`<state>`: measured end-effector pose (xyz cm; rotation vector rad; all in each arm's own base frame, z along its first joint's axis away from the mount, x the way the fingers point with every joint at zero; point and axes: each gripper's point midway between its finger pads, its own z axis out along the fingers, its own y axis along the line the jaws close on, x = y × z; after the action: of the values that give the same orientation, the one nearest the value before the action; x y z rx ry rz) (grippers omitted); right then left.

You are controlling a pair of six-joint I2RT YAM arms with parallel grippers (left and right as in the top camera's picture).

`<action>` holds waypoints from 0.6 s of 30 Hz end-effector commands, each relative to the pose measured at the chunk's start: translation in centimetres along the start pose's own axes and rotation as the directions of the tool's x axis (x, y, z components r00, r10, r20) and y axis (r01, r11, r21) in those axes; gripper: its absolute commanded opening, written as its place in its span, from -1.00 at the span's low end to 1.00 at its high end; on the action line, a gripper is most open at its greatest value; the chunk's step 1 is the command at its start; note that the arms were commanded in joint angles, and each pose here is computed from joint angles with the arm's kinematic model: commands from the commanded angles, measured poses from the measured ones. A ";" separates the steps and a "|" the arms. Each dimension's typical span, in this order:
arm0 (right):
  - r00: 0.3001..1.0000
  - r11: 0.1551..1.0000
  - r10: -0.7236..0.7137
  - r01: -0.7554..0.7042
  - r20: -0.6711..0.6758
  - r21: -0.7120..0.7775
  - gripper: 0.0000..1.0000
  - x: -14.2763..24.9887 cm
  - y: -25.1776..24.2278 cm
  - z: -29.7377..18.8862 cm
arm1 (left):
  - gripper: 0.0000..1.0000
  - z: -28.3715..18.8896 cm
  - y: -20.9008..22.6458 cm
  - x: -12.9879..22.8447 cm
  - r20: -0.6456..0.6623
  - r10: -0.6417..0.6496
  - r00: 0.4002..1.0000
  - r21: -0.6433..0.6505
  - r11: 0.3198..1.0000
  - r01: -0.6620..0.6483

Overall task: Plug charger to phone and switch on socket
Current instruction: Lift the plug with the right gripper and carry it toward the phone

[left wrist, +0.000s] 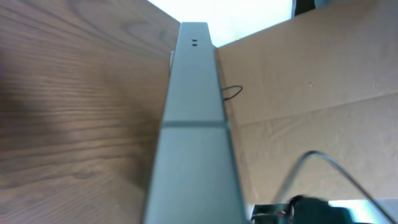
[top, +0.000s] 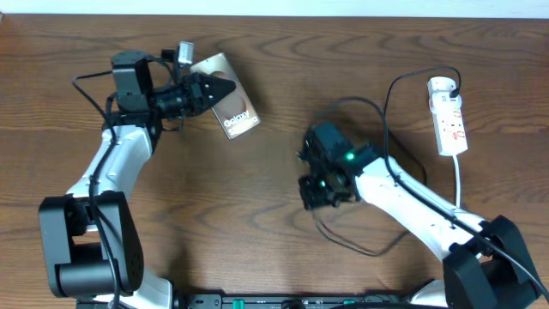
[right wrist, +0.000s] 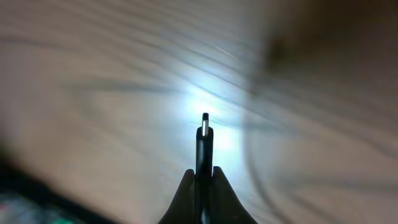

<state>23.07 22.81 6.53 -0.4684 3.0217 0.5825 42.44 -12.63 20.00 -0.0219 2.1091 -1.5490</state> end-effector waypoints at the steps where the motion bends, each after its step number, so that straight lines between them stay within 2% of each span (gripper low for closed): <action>1: 0.980 0.950 -0.190 0.198 0.053 -0.241 -0.98 -1.6 5.4 -2.8 | -0.85 -0.7 -0.9 -0.1 -0.019 0.014 1.000 0.055 0.998 -0.013; 7: 0.938 0.761 -0.310 0.343 0.156 -0.550 -0.98 -1.8 10.9 -6.9 | -0.85 -1.5 -1.4 -0.7 -0.011 0.010 1.000 0.084 0.996 -0.009; 11: 0.921 0.635 -0.318 0.383 0.225 -0.671 -0.98 -2.1 11.9 -9.3 | -0.86 -1.8 -2.9 -1.6 0.000 0.029 1.000 0.135 0.990 -0.029; 15: 0.921 0.610 -0.286 0.387 0.263 -0.691 -0.98 -3.3 11.1 -10.2 | -0.86 -1.9 -3.7 -2.3 0.019 0.040 0.999 0.153 0.987 -0.043; 18: 0.919 0.557 -0.267 0.394 0.291 -0.732 -0.98 -4.1 11.0 -10.9 | -0.85 -2.0 -4.0 -2.5 0.025 0.045 0.999 0.160 0.986 -0.048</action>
<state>23.77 29.52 18.88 -0.8981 2.4111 1.6119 43.00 -11.42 24.16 0.0722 1.9493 -1.6173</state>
